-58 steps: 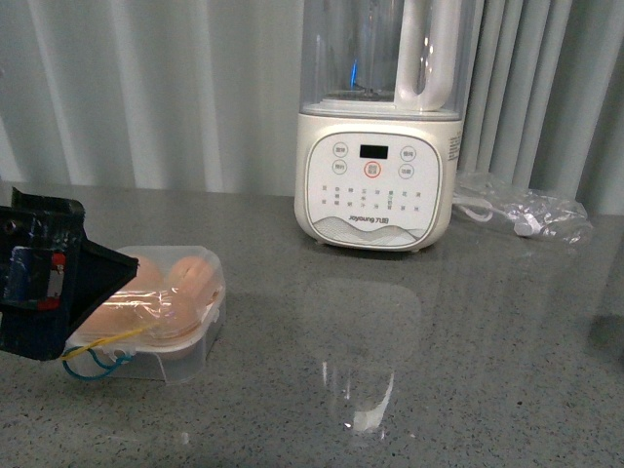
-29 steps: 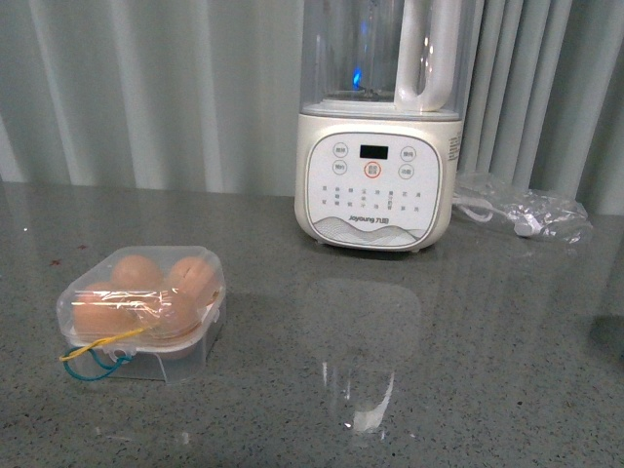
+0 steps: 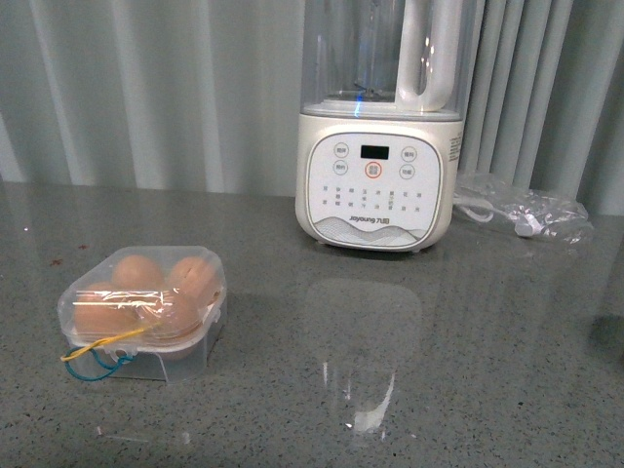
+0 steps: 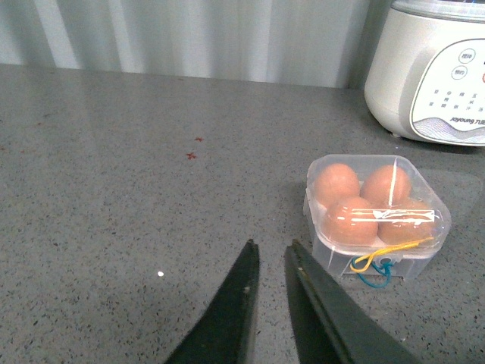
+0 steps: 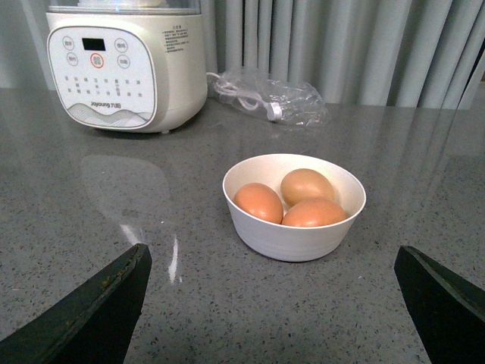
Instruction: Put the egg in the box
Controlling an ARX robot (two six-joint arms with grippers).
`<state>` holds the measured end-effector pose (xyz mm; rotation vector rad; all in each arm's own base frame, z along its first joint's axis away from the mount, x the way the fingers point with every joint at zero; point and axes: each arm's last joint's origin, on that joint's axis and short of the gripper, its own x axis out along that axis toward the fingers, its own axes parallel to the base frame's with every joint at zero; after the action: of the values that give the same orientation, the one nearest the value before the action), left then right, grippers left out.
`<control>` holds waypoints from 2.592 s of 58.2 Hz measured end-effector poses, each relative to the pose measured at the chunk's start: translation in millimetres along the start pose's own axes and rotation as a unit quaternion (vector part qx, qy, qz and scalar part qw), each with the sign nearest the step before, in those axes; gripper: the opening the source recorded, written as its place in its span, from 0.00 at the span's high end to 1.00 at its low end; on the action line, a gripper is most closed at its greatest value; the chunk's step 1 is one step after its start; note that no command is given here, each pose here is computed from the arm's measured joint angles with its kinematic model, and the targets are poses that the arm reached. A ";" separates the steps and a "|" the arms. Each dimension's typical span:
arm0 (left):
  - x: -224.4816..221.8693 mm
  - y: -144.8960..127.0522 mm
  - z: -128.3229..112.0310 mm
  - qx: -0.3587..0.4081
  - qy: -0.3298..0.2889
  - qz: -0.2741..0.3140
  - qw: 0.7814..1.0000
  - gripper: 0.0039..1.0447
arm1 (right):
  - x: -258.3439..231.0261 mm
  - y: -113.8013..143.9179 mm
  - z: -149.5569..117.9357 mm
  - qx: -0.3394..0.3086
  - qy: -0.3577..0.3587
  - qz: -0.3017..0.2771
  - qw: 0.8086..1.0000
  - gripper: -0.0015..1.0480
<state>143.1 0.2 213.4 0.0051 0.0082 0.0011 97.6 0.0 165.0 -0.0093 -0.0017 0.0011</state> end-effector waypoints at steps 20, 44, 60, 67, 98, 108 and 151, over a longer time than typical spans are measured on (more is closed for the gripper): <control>-14.4 -0.1 -21.2 -0.003 -0.004 0.000 1.000 0.97 | 0.0 0.0 0.0 0.000 0.000 0.000 1.000 0.07; -26.1 -0.2 -35.6 -0.003 -0.003 0.000 1.000 0.97 | 0.0 0.0 0.0 0.000 0.000 0.000 1.000 0.07; -31.3 -0.2 -37.2 -0.003 -0.020 0.001 1.000 0.97 | 0.0 0.0 0.0 0.000 0.000 0.000 1.000 0.07; -33.8 -0.2 -37.4 -0.003 -0.020 0.001 1.000 0.97 | 0.0 0.0 0.0 0.000 0.000 0.000 1.000 0.07; -46.7 -0.2 -40.8 -0.004 -0.017 0.000 1.000 0.82 | 0.0 0.0 0.0 0.000 0.000 0.000 1.000 0.07; -46.7 -0.2 -40.8 -0.004 -0.017 0.000 1.000 0.47 | 0.0 0.0 0.0 0.000 0.000 0.000 1.000 0.07; -46.7 -0.2 -40.8 -0.004 -0.017 0.001 1.000 0.06 | 0.0 0.0 0.0 0.000 0.000 0.000 1.000 0.07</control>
<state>96.1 0.2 173.0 -0.0021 -0.0254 0.0023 97.6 0.0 165.0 -0.0093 -0.0017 0.0011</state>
